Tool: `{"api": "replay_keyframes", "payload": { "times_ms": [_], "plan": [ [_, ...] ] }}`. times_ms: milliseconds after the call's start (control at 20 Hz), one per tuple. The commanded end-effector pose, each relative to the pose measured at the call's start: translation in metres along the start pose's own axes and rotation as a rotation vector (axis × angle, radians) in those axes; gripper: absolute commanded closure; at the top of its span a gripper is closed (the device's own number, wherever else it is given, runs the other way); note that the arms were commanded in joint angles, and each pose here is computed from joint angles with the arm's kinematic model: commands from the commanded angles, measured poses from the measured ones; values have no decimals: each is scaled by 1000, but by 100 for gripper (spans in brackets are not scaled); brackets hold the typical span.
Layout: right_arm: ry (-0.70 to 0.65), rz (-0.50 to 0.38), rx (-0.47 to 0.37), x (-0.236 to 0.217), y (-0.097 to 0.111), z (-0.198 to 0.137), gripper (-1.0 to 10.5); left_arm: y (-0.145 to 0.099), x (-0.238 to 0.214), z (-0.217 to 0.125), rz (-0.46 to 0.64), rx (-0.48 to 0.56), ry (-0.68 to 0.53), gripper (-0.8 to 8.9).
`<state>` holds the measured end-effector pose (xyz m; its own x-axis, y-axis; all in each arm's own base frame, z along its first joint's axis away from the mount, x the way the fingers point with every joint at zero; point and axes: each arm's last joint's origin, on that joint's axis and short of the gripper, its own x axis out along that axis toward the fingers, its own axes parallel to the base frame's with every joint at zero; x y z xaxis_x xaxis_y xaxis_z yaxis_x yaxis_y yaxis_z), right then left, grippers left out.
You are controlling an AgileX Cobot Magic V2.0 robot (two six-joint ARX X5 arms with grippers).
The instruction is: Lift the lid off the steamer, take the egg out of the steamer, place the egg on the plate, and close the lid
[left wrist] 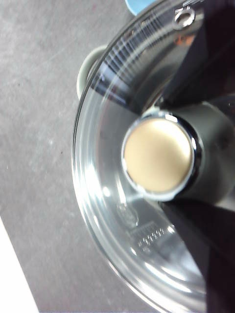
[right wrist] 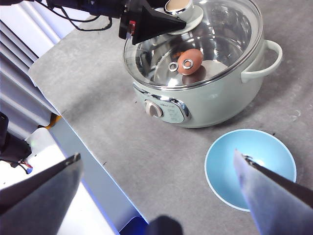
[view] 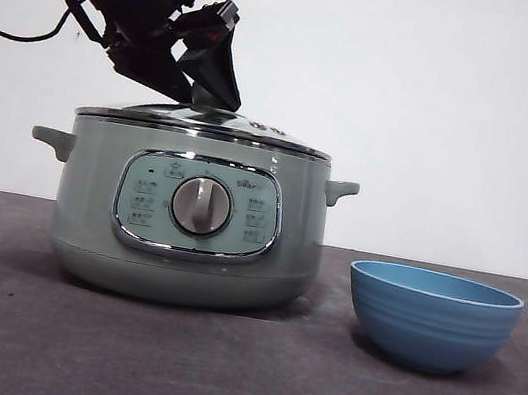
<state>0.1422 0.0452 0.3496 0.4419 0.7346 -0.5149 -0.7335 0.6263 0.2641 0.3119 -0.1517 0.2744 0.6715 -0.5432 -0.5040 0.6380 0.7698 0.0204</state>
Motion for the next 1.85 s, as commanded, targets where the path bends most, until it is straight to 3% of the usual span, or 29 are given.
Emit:
{"api": "replay_keyframes", "payload": {
  "times_ms": [50,250,350,1050,1450,1850],
  "plan": [
    [-7,0,0,0,0,1,380,-1,3,-1,-4,-11,-8,567],
    [-6,0,1,0,0,1,380,-1,3,0,-4,-19,-20,701],
    [-6,0,1,0,0,1,381,-1,3,0,-4,-18,-25,827],
    [2,-49,0,0,-1,1,381,-4,-30,28,16,-12,-176,822],
    [-101,-64,28,0,-4,13,380,-20,-123,45,40,-9,-268,822],
    [-100,-44,86,40,-19,33,381,-43,-231,23,166,-93,-292,822]
  ]
}}
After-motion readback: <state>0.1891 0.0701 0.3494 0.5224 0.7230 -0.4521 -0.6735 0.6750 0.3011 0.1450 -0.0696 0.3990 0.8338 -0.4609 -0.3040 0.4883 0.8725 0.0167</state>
